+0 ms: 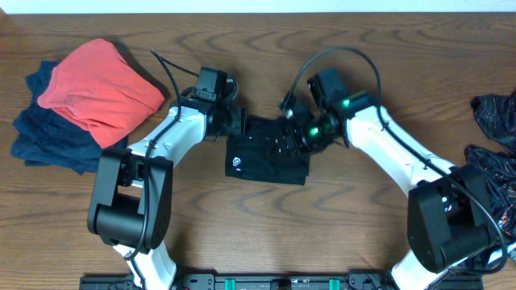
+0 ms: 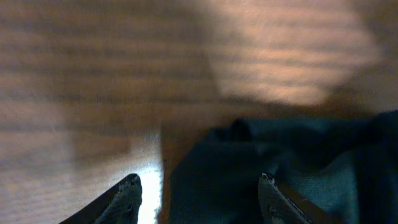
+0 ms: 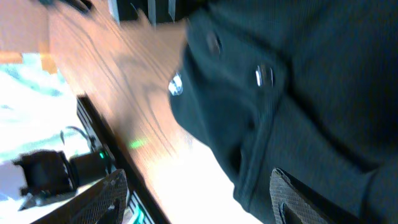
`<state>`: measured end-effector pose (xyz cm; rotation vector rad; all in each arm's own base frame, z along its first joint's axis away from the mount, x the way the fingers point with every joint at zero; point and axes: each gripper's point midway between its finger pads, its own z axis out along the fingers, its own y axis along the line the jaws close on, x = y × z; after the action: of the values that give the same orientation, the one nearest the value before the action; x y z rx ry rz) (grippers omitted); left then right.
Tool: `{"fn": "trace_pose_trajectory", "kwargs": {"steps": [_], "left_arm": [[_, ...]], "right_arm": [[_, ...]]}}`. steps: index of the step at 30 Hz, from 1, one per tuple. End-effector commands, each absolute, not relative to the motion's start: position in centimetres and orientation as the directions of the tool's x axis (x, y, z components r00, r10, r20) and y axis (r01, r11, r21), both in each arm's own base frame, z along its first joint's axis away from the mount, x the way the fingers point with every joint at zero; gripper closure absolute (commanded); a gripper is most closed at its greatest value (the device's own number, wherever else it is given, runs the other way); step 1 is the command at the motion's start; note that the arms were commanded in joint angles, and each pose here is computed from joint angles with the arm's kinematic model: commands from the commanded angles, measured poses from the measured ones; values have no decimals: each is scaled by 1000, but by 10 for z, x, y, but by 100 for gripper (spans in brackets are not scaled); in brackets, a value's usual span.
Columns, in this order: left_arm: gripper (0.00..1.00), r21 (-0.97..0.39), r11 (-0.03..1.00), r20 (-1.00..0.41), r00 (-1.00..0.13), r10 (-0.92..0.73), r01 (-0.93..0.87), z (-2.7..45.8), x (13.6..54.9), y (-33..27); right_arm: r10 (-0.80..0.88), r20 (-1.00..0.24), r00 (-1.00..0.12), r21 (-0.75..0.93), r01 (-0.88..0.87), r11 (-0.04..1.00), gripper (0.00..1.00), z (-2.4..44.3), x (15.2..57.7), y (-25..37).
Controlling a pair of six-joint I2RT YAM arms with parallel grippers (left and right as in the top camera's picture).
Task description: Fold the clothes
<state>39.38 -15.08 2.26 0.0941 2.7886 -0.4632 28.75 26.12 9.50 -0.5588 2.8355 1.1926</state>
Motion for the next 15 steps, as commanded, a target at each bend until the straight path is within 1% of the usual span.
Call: {"fn": "trace_pose_trajectory", "kwargs": {"steps": [1, 3, 6, 7, 8, 9, 10, 13, 15], "left_arm": [[38, -297, 948, -260, -965, 37, 117, 14, 382, -150], [38, -287, 953, -206, -978, 40, 100, 10, 369, -146], [39, -266, 961, -97, -994, 45, 69, 4, 343, -138], [45, -255, 965, -53, -998, 46, 58, 2, 333, -135], [50, -250, 967, -29, -999, 45, 51, 1, 327, -134], [56, -244, 969, 1, -999, 40, 38, 0, 320, -131], [59, -237, 971, 32, -999, 29, 21, -1, 312, -130], [60, -210, 976, 123, -992, -32, -58, -6, 291, -125], [60, -196, 977, 161, -986, -53, -85, -11, 279, -125]], "right_arm": [[-351, -63, -934, 683, -297, 667, 29, 60, 263, 257], [-346, -10, -938, 642, -272, 717, 30, 37, 255, 245], [-300, 67, -952, 504, -227, 833, 30, 2, 253, 213], [-260, 85, -962, 426, -201, 882, 30, -11, 259, 197], [-238, 83, -968, 387, -189, 902, 30, -16, 264, 188], [-213, 61, -975, 334, -181, 925, 30, -22, 274, 177], [-197, 32, -980, 297, -179, 938, 31, -25, 285, 168], [-133, -130, -983, 224, -160, 961, 33, -25, 334, 146], [-90, -246, -965, 228, -148, 962, 34, -14, 370, 140]]}}
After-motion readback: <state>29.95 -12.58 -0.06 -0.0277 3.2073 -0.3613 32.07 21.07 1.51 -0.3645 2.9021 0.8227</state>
